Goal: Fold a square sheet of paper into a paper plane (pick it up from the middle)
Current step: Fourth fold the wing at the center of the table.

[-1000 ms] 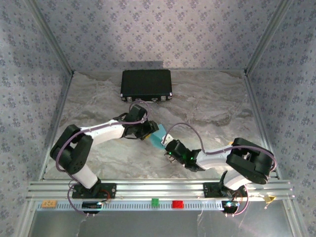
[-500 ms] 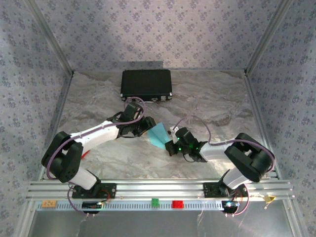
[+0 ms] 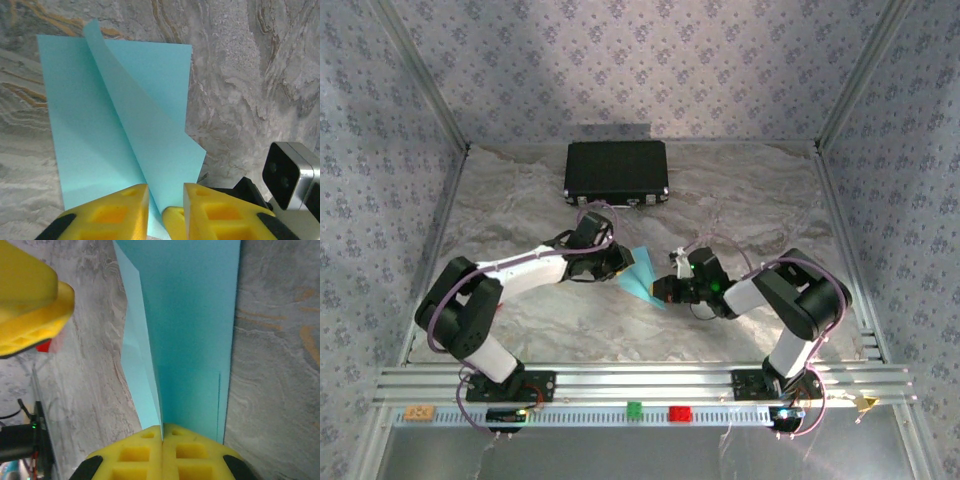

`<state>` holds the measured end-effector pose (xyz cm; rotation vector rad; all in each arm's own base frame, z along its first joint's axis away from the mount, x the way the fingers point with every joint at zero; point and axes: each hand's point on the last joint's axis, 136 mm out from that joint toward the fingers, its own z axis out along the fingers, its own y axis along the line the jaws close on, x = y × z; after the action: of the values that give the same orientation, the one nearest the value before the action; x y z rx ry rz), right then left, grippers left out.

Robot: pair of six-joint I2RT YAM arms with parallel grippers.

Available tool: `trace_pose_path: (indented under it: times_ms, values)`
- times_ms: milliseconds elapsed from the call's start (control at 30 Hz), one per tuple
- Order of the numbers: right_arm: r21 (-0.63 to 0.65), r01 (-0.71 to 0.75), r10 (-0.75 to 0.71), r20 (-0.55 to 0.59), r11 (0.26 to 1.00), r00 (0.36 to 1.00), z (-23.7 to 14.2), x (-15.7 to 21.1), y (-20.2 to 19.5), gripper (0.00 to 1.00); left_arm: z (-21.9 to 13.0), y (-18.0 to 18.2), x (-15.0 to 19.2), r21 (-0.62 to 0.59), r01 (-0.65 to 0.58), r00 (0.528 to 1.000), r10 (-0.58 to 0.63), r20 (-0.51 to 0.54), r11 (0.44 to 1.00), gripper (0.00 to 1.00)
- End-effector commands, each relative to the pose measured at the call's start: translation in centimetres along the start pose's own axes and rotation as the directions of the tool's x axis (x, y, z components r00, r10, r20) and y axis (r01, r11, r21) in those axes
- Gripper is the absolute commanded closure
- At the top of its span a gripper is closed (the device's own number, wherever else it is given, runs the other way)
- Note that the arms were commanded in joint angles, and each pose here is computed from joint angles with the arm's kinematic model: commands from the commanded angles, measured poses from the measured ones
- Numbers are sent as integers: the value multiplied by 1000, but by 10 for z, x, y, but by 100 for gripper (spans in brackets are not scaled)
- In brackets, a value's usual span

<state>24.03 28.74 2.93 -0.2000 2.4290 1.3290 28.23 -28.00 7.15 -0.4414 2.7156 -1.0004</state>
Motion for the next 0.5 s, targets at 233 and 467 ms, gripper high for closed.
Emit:
trace_pose_path:
  times_ms: [233, 467]
  values:
    - [-78, -161, 157, -48, 984, 986, -1, 3, 2, 99, 23, -10, 6, 83, -28, 999, 31, -43, 996, 84]
    - [-71, -215, 211, -57, 974, 976, -1, 3, -6, 99, 36, -3, 7, 73, -21, 999, 24, -43, 997, 86]
